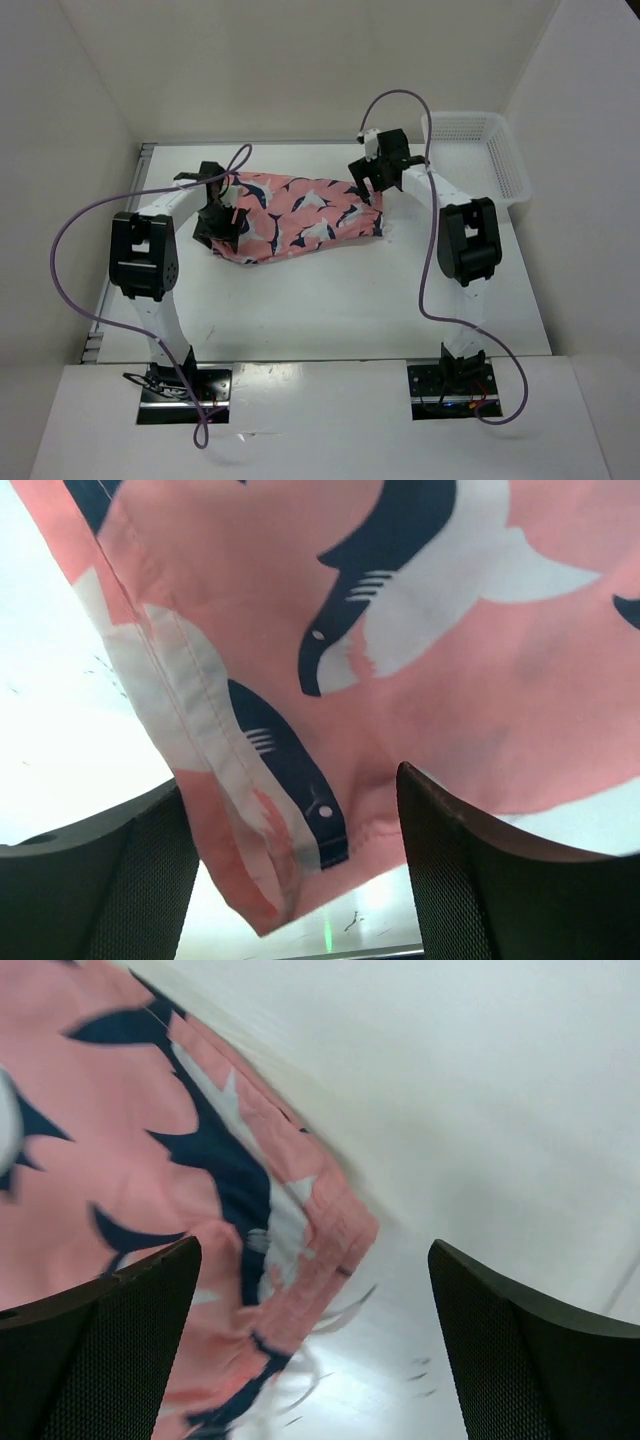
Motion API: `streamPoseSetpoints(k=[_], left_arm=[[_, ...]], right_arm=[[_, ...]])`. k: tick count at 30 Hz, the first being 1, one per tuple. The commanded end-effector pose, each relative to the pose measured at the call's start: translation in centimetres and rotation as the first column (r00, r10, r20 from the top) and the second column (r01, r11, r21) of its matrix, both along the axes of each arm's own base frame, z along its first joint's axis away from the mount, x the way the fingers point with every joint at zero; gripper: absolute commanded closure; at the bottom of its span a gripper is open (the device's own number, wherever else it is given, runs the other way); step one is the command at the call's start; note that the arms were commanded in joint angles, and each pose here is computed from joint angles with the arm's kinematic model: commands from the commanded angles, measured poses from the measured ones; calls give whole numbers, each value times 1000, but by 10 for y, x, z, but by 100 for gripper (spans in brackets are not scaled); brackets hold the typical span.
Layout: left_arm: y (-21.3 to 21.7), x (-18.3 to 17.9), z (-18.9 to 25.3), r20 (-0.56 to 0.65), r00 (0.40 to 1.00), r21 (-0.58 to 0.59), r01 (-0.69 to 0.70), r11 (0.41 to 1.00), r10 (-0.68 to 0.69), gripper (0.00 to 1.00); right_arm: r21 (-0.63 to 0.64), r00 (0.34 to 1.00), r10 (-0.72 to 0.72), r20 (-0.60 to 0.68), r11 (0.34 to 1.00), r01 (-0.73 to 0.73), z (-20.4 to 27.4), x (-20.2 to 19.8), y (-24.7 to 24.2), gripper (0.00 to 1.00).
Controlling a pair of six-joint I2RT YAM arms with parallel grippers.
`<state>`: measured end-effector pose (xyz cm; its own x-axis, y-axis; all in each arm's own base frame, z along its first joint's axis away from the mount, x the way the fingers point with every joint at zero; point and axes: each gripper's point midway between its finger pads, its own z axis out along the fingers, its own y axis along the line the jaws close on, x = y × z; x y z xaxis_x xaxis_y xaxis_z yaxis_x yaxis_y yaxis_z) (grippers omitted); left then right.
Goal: Fold and stack the shorts
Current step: Fold the shorts
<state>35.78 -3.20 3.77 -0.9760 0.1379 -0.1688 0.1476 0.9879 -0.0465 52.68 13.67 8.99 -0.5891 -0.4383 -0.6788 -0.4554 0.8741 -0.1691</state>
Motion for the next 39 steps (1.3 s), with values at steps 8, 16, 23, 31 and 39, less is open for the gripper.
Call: streamPoseSetpoints(k=[8,16,23,31,39], left_arm=[[16,-9,6,39,998,-3,-40,999,40,16],[26,-12,4,32,998,33,-56,998,55,16],[27,-14,3,15,998,44,-57,997,56,16],[31,-14,0,7,998,64,-60,996,60,16],[34,-17,1,7,998,64,-69,996,69,16]], right_arm=[[521,861,-256,-438,708,476,15,-87,19,4],[462,721,-361,-591,581,670,-12,-87,20,4],[329,593,-445,-671,538,776,-62,-111,8,4],[263,567,-442,-695,577,773,-87,-131,12,34],[292,637,-377,-672,656,696,-87,-141,21,98]])
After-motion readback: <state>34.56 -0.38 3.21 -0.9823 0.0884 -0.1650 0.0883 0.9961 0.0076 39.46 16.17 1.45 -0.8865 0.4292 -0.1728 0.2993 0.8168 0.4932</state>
